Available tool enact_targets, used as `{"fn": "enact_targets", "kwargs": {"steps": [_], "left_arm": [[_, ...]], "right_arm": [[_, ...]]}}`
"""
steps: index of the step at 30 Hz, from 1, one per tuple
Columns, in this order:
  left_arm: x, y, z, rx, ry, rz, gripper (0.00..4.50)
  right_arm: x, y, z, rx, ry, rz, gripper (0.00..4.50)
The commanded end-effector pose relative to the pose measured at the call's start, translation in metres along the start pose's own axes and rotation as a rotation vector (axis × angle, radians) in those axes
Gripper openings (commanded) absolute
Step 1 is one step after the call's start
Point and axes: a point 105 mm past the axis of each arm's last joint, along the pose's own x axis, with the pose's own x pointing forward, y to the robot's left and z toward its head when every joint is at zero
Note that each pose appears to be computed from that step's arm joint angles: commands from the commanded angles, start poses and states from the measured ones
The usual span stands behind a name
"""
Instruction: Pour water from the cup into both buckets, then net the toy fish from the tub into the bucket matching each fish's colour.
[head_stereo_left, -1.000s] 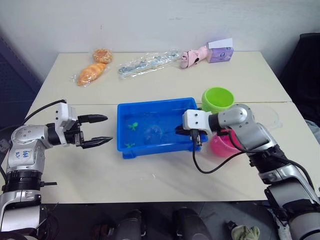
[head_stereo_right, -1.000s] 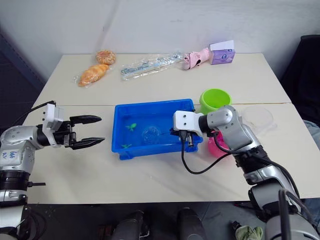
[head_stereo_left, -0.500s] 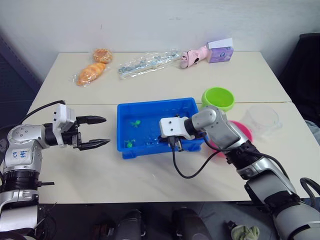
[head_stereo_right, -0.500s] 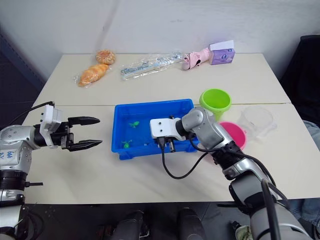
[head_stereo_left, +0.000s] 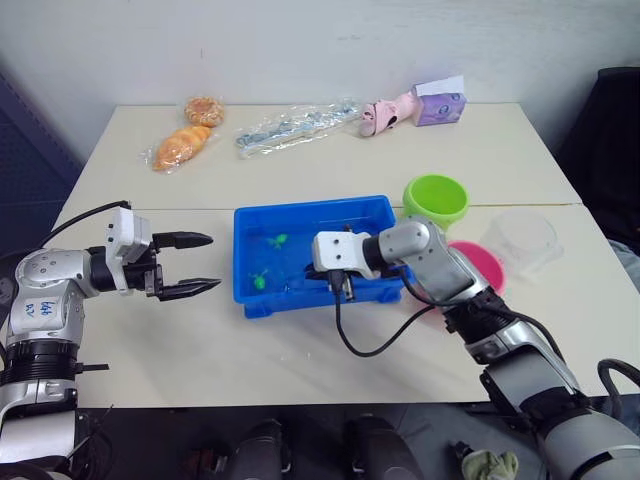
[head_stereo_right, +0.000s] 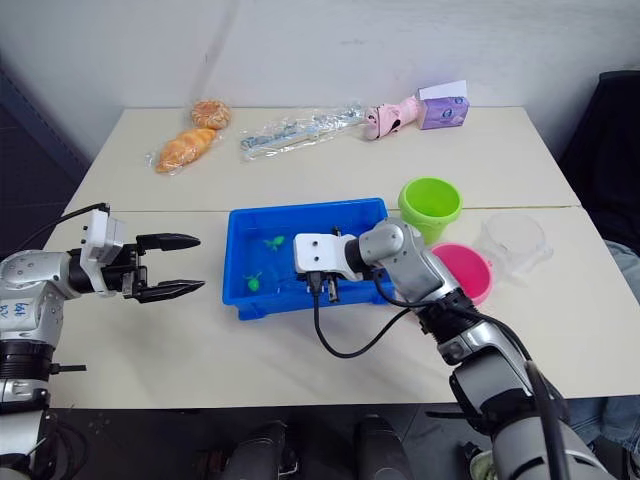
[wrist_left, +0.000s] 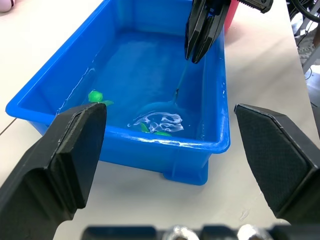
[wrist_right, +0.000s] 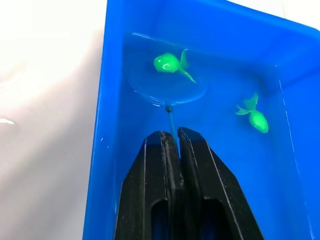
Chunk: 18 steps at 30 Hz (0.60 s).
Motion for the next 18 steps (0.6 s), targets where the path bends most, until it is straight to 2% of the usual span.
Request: {"fn": "enact_targets", "kwargs": {"steps": [1,11,18], "left_arm": [[0.0,0.001,0.007,0.039,-0.005,0.005,4.41],[0.013,0.006,0.01,0.053,-0.045,-0.005,4.41],[0.03,0.002,0.022,0.069,-0.109,-0.051,4.41]], "right_arm": [[-0.028,-0.004,0.017,-0.026,-0.076,-0.054,0.0],[-0.08,0.002,0.006,0.097,-0.091,-0.197,0.0],[-0.131,0.0,-0.003,0.143,-0.065,-0.349,0.0]]}}
